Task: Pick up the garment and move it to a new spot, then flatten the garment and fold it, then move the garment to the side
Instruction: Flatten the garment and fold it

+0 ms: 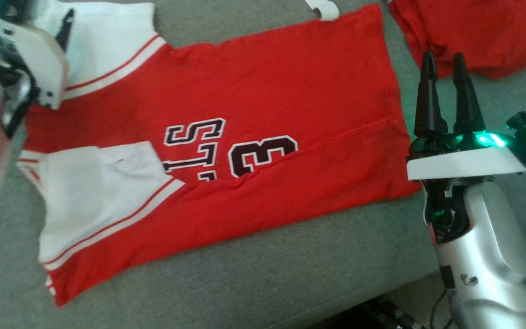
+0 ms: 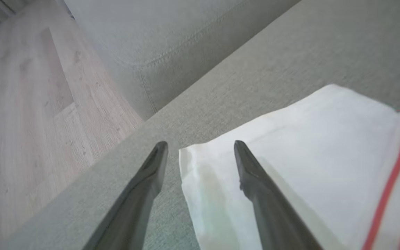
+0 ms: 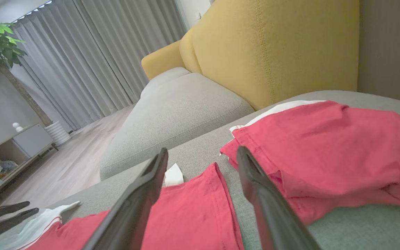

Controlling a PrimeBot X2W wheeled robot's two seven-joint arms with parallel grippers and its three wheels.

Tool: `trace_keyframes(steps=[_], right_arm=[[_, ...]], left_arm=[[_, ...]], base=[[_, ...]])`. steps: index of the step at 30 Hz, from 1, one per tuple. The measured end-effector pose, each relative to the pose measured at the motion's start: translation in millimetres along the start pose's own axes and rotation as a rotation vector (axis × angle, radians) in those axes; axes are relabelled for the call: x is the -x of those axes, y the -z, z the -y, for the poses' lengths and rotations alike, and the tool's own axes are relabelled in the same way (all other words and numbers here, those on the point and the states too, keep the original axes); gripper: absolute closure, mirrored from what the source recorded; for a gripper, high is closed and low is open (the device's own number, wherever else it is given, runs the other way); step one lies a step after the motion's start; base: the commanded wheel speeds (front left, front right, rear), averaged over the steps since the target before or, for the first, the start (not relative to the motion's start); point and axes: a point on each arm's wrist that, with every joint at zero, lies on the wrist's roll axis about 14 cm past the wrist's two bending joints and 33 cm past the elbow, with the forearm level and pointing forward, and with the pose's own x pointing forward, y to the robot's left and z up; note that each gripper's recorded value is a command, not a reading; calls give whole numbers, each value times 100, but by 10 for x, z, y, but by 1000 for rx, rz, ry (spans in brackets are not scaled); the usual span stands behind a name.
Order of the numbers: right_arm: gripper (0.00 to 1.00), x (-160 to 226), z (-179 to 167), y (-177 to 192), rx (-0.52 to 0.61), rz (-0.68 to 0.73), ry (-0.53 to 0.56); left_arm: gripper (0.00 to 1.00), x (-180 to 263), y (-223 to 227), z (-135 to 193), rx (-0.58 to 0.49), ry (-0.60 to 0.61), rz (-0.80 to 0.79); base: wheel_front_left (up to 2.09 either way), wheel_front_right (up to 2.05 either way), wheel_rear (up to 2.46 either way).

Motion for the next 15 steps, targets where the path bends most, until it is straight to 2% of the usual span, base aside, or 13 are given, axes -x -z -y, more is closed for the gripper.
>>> trace_keyframes(steps=[5,11,12,13,15], right_arm=[[0,6,22,-1,3,-1,2],[0,18,70,-27,0,6,17],[0,15,77,-33,0,8,19],[0,12,89,-43,0,11,22],[0,6,109,-63,-2,18,29]], left_arm=[[0,-200,239,-56,33,-1,-80],[0,-276,234,10,71,27,-113],[43,-271,244,45,89,40,-123],[100,-264,248,86,108,56,-133],[100,-240,240,193,130,94,-152]], base=[[0,0,0],[0,0,0],[0,0,0],[0,0,0],[0,0,0]])
